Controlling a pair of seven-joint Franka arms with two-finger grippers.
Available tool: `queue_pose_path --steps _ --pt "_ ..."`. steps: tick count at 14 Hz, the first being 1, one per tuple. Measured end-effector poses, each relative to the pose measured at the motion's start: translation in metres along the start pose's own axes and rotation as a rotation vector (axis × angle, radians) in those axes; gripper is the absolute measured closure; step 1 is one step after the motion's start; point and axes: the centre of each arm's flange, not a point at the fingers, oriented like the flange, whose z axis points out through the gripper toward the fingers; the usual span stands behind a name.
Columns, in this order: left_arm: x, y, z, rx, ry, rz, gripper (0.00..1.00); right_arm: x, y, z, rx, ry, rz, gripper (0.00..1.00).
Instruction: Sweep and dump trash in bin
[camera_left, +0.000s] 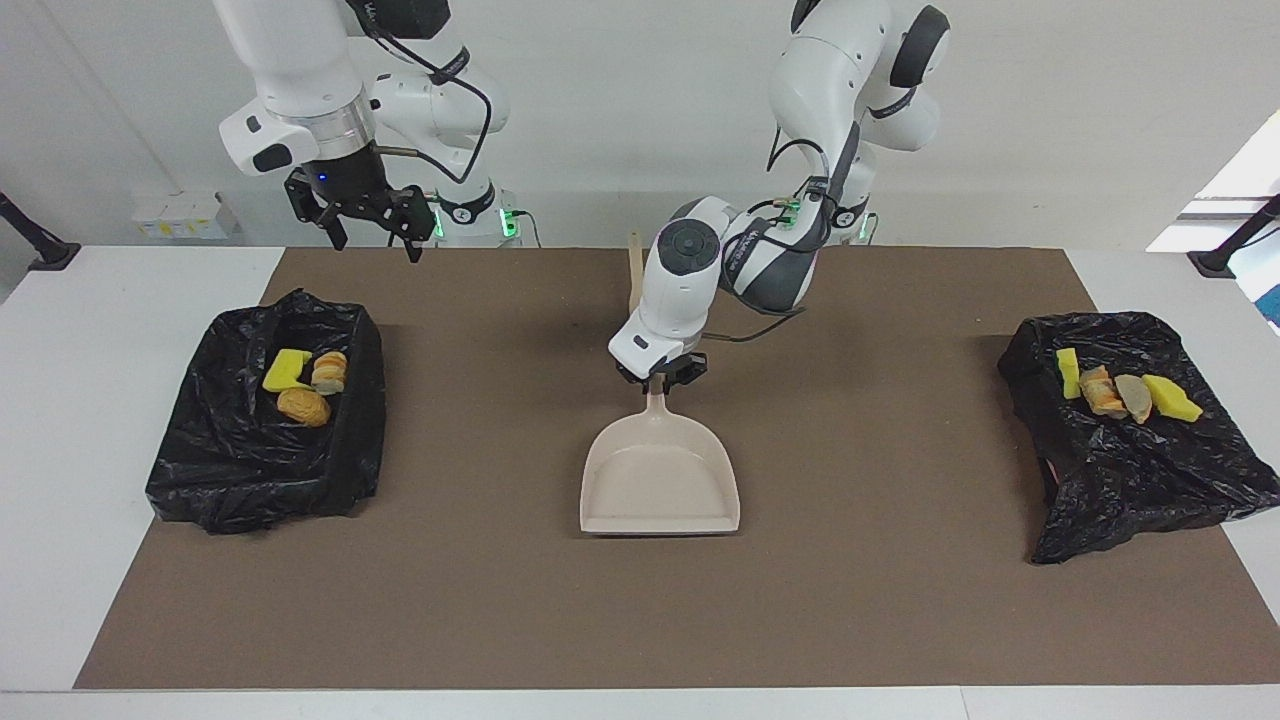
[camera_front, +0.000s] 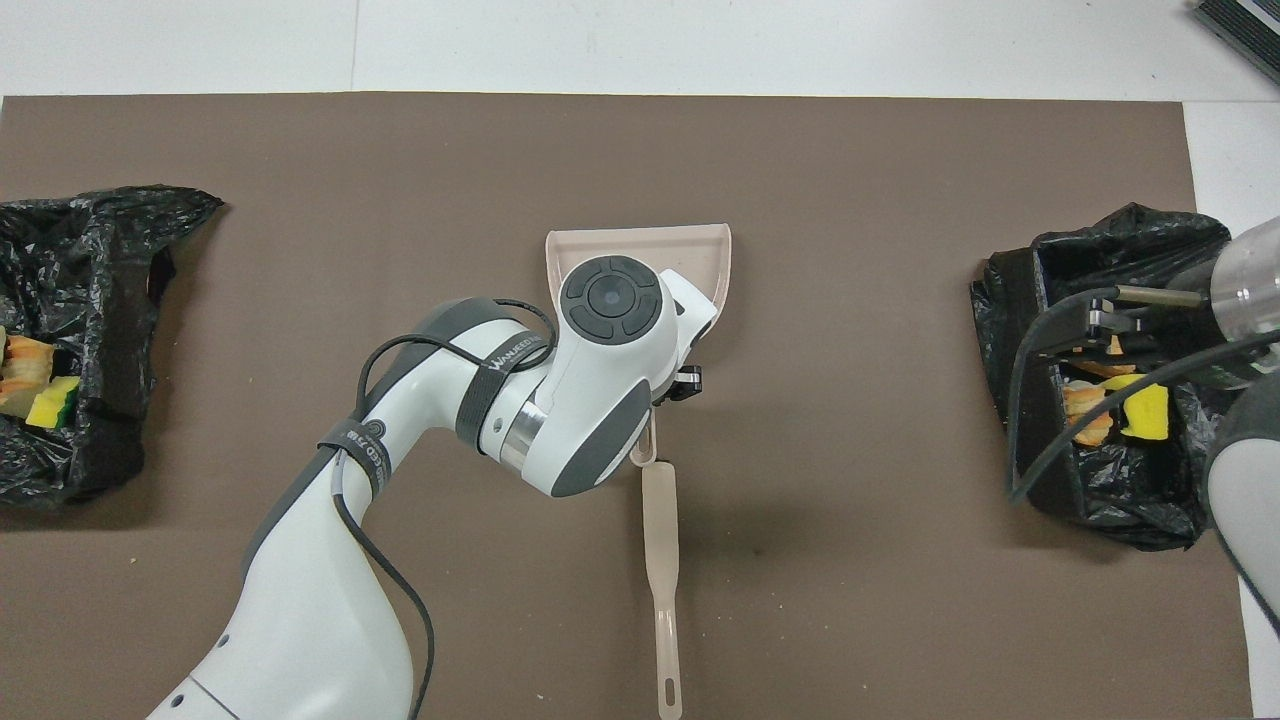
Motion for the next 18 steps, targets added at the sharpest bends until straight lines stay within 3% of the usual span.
queue_pose_path --steps 5,9,14,18 --pt "0.022 -0.027 -0.035 -0.020 0.049 -0.057 0.03 0.000 0.000 0.000 0.000 0.000 0.000 0.00" --pt "0.047 -0.088 -0.076 -0.020 0.065 -0.105 0.00 0.000 0.000 0.000 0.000 0.000 0.000 0.00" --pt "0.082 -0.192 -0.110 -0.011 0.071 -0.047 0.00 0.000 0.000 0.000 0.000 0.000 0.000 0.00" --pt "0.085 -0.280 -0.154 -0.001 0.063 0.047 0.00 0.000 0.000 0.000 0.000 0.000 0.000 0.00"
